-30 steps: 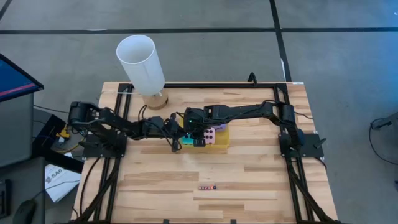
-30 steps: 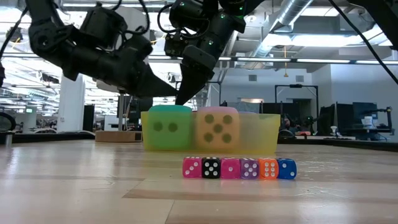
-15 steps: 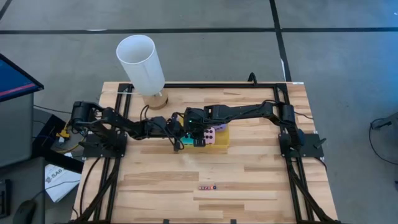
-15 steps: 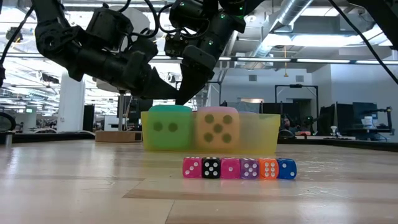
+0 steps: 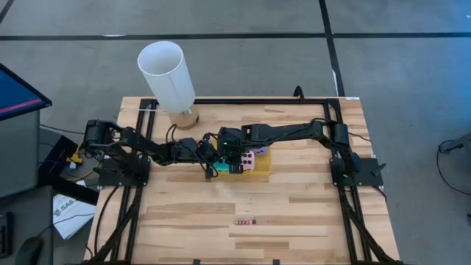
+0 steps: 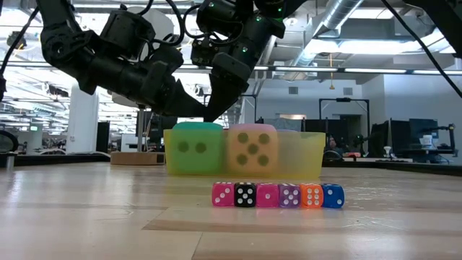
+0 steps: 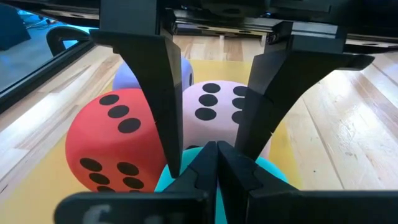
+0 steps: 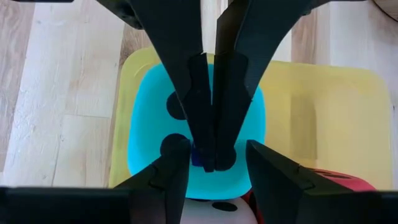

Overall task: Pick & Place Dice
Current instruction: Put the right small purple dice into the yellow bin

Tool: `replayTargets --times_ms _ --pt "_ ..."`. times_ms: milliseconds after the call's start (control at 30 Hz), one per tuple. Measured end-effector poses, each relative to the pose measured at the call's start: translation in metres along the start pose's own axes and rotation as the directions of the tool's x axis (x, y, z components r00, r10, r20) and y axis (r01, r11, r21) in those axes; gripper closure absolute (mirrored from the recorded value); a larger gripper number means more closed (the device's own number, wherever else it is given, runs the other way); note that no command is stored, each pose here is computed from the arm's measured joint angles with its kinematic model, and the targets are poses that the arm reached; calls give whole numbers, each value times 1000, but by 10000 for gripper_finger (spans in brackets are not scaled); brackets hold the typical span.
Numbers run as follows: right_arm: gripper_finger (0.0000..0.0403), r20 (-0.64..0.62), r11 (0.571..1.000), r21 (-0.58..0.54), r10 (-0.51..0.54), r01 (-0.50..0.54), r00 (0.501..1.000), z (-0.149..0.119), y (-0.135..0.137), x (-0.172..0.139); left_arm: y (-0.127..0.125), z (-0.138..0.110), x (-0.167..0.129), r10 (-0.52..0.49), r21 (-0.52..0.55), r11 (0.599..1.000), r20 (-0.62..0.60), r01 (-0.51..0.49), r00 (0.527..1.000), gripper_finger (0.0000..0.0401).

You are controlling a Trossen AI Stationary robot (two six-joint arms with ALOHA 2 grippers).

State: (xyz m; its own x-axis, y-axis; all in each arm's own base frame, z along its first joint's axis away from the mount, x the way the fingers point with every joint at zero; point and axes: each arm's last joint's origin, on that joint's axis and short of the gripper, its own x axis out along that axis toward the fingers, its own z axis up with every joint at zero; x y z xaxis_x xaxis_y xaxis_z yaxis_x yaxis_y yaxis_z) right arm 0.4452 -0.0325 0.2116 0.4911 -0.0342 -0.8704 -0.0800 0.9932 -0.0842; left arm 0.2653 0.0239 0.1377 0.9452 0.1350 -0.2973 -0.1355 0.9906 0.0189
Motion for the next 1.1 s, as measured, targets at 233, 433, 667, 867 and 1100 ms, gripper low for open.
replayTargets --times_ms 233,433,667,867,1100 --pt "248 -7 1000 0 1 -1 1000 -1 0 0 0 0 0 0 0 1000 -2 0 1000 401" --pt "250 -10 1000 0 2 -2 1000 -1 0 0 0 0 0 0 0 1000 -3 0 1000 401" --pt "247 -10 1000 0 2 -2 1000 -1 0 -1 0 1 0 0 -1 1000 17 0 1000 401" --pt "248 -11 1000 -1 2 -2 1000 -1 0 -1 0 2 0 0 -2 1000 26 0 1000 401" --pt "245 -12 1000 0 2 -2 1000 -1 0 -1 0 4 0 0 -2 1000 43 0 999 401"
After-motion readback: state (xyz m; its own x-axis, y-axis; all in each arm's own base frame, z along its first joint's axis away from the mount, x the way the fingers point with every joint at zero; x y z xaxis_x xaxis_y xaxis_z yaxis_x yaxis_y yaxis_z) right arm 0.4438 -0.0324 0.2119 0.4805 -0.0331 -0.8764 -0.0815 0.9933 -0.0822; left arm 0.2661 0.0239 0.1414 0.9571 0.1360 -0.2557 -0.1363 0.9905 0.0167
